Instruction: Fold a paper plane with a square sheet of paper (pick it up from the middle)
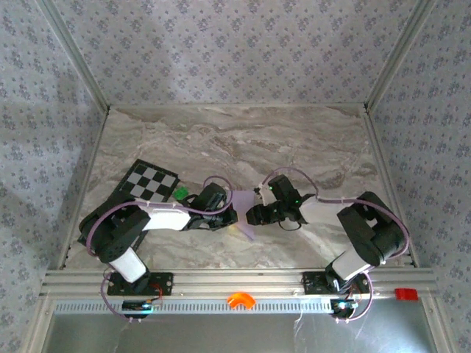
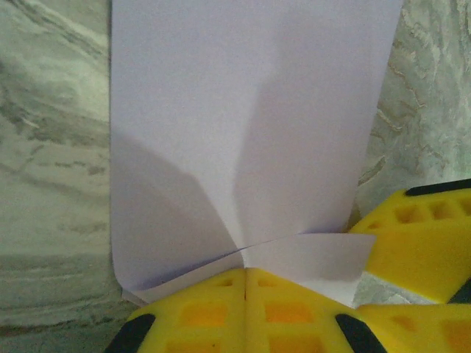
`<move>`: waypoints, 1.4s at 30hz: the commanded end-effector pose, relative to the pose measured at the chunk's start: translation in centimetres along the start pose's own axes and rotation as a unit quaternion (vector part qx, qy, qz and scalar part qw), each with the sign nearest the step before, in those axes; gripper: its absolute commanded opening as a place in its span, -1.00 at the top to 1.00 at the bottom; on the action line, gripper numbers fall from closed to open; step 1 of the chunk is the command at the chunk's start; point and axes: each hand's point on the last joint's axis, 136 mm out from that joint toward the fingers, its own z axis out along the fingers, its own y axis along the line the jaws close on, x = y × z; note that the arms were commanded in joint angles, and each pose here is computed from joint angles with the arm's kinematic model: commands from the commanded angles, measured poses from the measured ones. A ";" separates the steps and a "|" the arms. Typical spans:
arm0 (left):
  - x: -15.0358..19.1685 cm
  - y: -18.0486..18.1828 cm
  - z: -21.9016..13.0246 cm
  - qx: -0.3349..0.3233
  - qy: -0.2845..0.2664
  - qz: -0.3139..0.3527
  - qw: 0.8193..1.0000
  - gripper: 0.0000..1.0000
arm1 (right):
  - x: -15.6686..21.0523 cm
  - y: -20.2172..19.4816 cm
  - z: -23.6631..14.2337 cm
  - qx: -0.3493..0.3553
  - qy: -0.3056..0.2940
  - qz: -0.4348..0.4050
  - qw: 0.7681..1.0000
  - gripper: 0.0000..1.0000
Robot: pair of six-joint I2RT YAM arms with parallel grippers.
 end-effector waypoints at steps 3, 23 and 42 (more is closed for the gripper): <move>1.4 4.6 0.1 -0.082 0.013 -0.007 0.997 0.92 | -1.3 0.3 -3.0 0.007 -0.019 0.036 0.999 0.11; 1.5 4.7 0.4 -0.082 0.014 -0.008 0.996 0.92 | 3.2 4.1 1.9 0.009 0.096 0.059 0.994 0.93; 1.7 5.2 0.4 -0.088 0.014 -0.007 0.996 0.94 | 6.4 3.0 -0.7 0.025 0.097 0.087 0.991 0.92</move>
